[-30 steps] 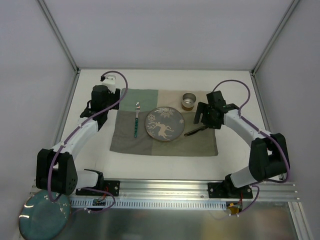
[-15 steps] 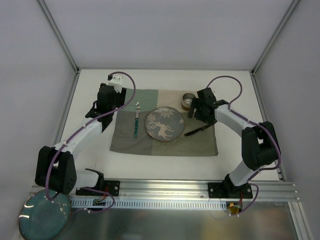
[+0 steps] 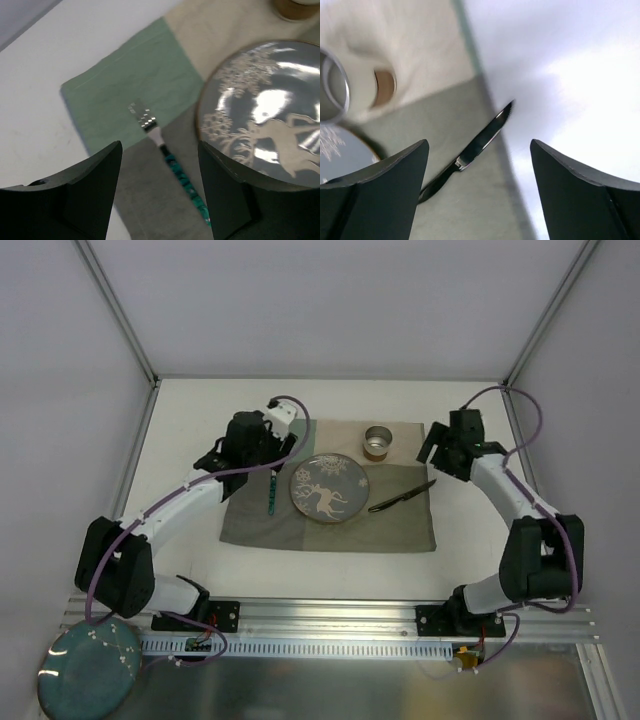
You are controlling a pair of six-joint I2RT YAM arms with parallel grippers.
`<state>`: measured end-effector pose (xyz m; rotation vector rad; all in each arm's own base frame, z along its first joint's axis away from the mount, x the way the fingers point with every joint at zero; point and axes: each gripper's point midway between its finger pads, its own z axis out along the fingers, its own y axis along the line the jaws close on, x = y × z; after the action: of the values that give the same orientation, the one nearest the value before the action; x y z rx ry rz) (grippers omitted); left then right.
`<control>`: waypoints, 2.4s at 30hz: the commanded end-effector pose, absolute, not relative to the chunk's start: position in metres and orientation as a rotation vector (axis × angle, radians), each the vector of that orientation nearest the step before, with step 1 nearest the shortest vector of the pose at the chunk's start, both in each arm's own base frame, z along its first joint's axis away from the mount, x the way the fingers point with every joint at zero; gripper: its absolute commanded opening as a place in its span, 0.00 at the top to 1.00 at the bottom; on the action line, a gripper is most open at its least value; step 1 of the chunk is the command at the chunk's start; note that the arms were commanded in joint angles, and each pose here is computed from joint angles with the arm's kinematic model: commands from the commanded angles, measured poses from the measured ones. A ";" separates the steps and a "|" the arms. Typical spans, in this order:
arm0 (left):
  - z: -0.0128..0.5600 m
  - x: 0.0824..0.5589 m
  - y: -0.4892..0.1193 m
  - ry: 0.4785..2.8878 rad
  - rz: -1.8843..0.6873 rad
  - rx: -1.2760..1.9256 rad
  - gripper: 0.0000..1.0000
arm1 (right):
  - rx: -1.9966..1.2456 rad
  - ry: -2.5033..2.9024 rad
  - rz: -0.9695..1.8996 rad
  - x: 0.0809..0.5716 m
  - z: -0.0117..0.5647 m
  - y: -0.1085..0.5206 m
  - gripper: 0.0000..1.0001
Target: Set the dinner table for one person
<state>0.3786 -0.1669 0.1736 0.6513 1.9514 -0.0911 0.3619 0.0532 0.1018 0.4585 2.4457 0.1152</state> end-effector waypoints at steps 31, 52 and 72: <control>0.111 0.300 -0.469 1.626 -0.459 1.789 0.37 | 0.845 2.044 0.300 0.302 0.182 -0.123 0.13; 0.070 0.298 -0.504 1.692 -0.605 1.800 0.36 | 0.821 2.030 0.359 0.308 0.183 -0.118 0.13; 0.041 0.299 -0.507 1.743 -0.605 1.812 0.44 | 0.805 2.016 0.389 0.308 0.189 -0.113 0.13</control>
<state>0.3032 -0.4951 0.0341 1.8146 1.7680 -0.5667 0.3068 -0.1119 0.1800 0.8188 2.0519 0.3767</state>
